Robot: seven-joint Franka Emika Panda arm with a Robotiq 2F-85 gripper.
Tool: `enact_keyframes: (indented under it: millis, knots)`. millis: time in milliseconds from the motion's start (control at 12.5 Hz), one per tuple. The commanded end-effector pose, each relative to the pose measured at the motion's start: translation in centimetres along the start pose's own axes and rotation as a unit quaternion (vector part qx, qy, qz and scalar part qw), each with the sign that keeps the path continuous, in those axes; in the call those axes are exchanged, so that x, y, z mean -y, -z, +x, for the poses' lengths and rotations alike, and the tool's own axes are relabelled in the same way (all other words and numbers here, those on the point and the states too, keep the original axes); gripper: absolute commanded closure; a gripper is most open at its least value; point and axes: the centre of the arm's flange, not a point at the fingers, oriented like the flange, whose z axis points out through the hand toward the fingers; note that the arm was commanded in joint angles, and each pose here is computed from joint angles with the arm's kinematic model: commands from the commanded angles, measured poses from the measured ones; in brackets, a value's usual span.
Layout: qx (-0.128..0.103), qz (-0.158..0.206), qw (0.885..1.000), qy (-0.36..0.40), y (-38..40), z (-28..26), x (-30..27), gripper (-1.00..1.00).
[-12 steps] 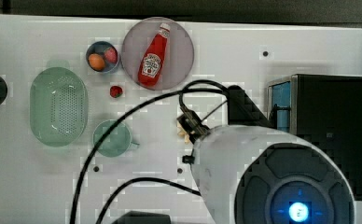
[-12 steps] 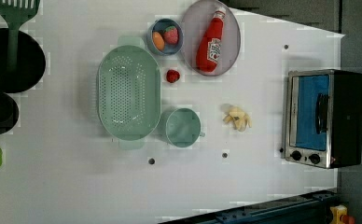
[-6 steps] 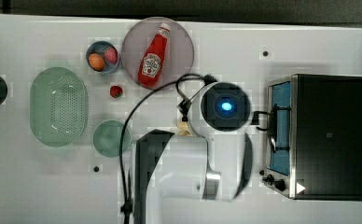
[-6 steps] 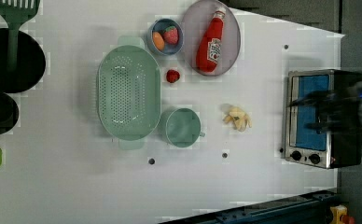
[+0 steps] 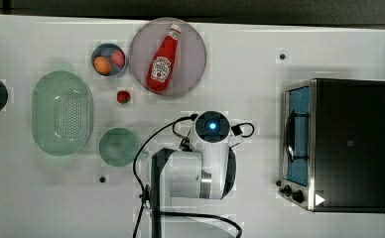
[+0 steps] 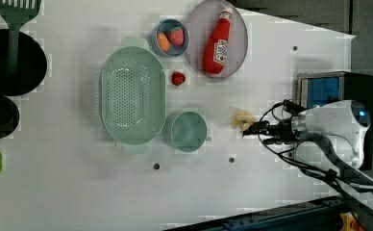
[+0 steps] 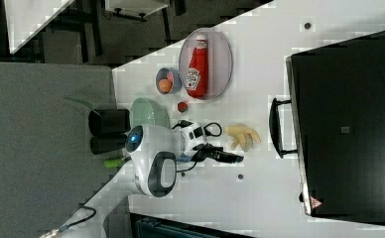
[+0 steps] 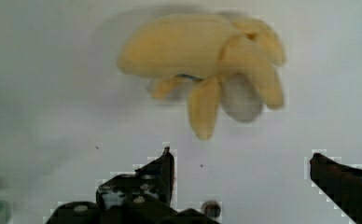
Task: Pick Banana and place it in mug.
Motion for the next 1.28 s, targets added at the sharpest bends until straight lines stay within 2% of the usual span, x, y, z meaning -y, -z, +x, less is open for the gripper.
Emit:
enact_keyframes:
  millis: [80, 160, 400, 560, 640, 1040, 1120, 1280]
  knots:
    - [-0.076, 0.013, 0.991, 0.112, 2.2, 3.0, 0.5, -1.0]
    - [-0.078, 0.013, 0.991, 0.112, 0.9, 3.2, 0.6, -1.0]
    - [-0.062, 0.01, 0.992, 0.114, -2.0, 2.9, 0.7, -1.0]
    - [-0.076, 0.012, 0.99, 0.115, -2.6, 3.2, 0.9, -1.0]
    - [-0.073, 0.011, 0.991, 0.115, -3.1, 3.0, 0.8, -0.93]
    - [-0.077, 0.012, 0.99, 0.114, -2.6, 2.9, 0.8, 0.26]
    - [-0.082, 0.013, 0.99, 0.114, -2.1, 3.0, 0.8, 0.4]
    - [-0.093, 0.015, 0.989, 0.111, -0.8, 3.0, 0.5, 0.4]
